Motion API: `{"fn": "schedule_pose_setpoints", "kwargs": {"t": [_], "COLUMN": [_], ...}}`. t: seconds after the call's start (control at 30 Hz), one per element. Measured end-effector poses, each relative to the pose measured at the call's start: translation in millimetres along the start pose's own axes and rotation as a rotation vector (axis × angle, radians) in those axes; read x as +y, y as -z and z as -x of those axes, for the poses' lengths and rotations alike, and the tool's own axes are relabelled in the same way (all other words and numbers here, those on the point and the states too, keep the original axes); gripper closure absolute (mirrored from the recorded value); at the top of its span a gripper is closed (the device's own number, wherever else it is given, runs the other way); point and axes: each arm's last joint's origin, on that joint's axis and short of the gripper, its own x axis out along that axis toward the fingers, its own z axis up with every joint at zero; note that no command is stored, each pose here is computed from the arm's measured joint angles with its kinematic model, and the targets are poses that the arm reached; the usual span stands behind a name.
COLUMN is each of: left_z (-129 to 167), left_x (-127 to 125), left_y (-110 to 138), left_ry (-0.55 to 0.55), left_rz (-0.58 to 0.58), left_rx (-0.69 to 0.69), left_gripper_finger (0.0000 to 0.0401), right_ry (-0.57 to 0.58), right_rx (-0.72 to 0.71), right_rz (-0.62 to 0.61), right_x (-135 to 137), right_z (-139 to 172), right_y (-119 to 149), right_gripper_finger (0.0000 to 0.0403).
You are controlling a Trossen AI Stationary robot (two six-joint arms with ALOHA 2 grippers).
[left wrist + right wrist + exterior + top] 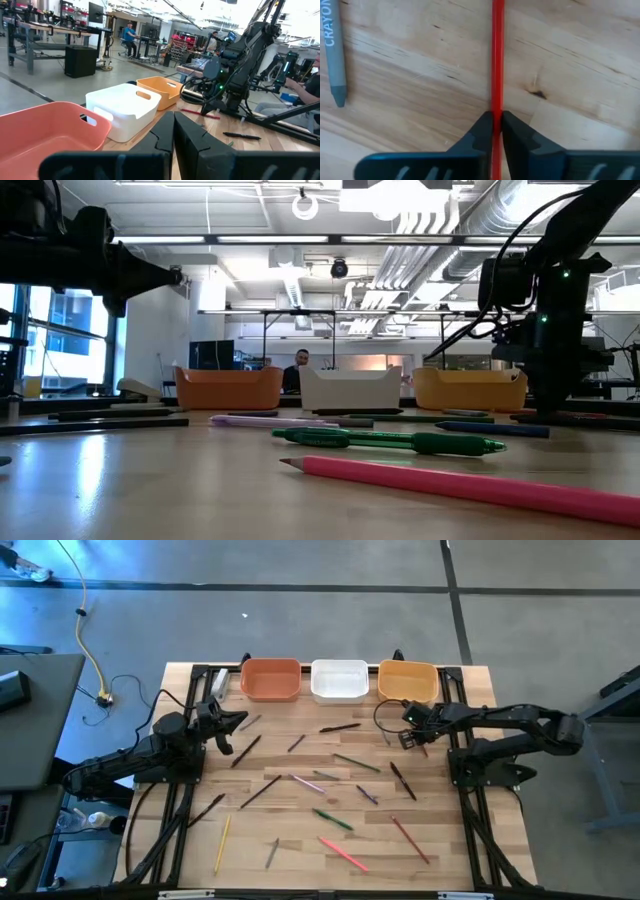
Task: Sort crayons/erasers/pens/pencils in bins
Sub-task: Put the top red pencil into the white bin
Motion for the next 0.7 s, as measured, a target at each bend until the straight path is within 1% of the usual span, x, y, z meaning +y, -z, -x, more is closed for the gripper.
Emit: {"fn": "schedule_pose_setpoints", "kwargs": {"t": [0.2, 0.27, 0.33, 0.43, 0.6, 0.7], "left_z": [0.0, 0.0, 0.0, 0.0, 0.0, 0.0], "left_x": [0.0, 0.1, 0.0, 0.0, 0.0, 0.0], "left_y": [0.0, 0.1, 0.1, 0.1, 0.1, 0.0], "left_ry": [0.0, -0.001, 0.0, 0.0, 0.0, 0.0], "left_rz": [0.001, 0.0, 0.001, 0.0, 0.001, 0.0], "left_rx": [0.0, 0.0, 0.0, 0.001, 0.0, 0.0], "left_gripper_finger": [0.0401, 0.0401, 0.0401, 0.0401, 0.0401, 0.0401], "right_ry": [-0.016, -0.039, -0.061, -0.063, -0.138, -0.226], "right_rx": [0.002, 0.012, -0.01, -0.012, -0.077, -0.2], "right_rz": [0.025, 0.043, 0.066, 0.113, 0.197, 0.26], "right_x": [3.3, 8.3, 16.0, 25.5, 49.3, 67.8], "right_z": [7.2, 13.5, 21.9, 33.0, 57.2, 73.8], "right_y": [-3.9, -5.8, -9.7, -9.0, -11.9, -18.8], "right_gripper_finger": [0.039, 0.039, 0.039, 0.039, 0.0391, 0.0391]}}
